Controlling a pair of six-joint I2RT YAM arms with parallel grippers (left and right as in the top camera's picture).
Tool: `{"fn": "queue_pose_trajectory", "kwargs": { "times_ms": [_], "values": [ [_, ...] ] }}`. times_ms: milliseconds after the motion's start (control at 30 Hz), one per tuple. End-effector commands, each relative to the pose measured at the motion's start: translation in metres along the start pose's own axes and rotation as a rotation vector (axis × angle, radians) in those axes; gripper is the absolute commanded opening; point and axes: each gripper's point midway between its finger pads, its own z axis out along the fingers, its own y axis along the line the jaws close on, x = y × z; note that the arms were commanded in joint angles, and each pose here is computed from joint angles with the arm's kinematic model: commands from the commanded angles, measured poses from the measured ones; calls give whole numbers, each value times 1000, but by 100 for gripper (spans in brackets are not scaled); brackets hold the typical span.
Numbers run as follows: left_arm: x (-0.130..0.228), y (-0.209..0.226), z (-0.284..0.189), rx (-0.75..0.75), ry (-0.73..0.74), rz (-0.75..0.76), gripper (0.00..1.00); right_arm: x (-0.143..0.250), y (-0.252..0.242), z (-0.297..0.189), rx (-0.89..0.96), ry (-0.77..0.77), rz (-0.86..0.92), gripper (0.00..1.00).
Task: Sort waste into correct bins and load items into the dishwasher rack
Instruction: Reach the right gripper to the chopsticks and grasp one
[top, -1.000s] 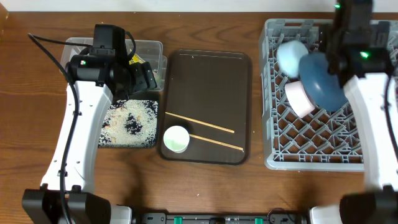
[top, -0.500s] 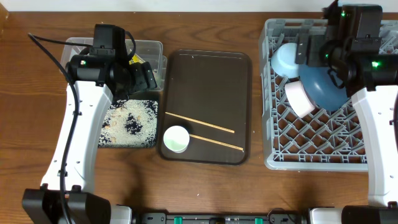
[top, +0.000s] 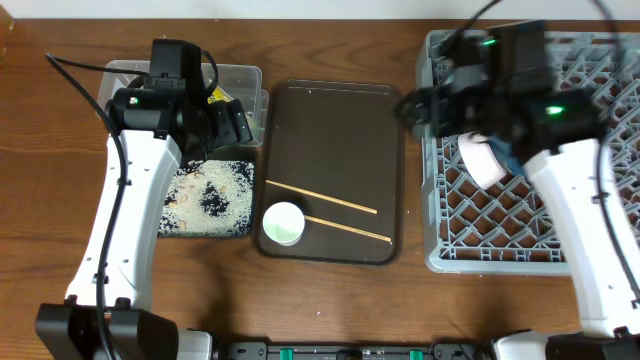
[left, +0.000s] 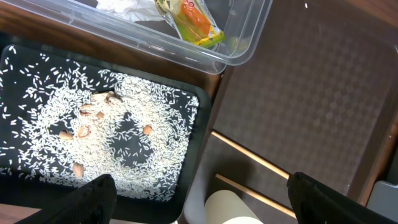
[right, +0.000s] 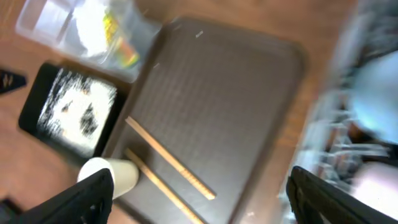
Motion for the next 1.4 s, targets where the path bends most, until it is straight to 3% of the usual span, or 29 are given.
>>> {"fn": "queue_pose_trajectory", "kwargs": {
  "times_ms": [0,267,500,867,933,1133,1367],
  "values": [
    [-4,0,-8,5,-23,-1,91,25,13,38,-2,100,66,83],
    [-4,0,-8,5,-23,-1,90,52,43,93,-31,196,98,73],
    [-4,0,-8,5,-23,-1,90,79,24,126,101,293,100,71],
    [-4,0,-8,5,-23,-1,91,130,32,167,48,487,-319,68],
    [-4,0,-8,5,-23,-1,91,138,25,174,91,515,-378,61],
    [-4,0,-8,5,-23,-1,90,158,8,194,205,582,-457,51],
    [-4,0,-8,5,-23,-1,91,181,1,207,206,662,-460,42]
  ]
}}
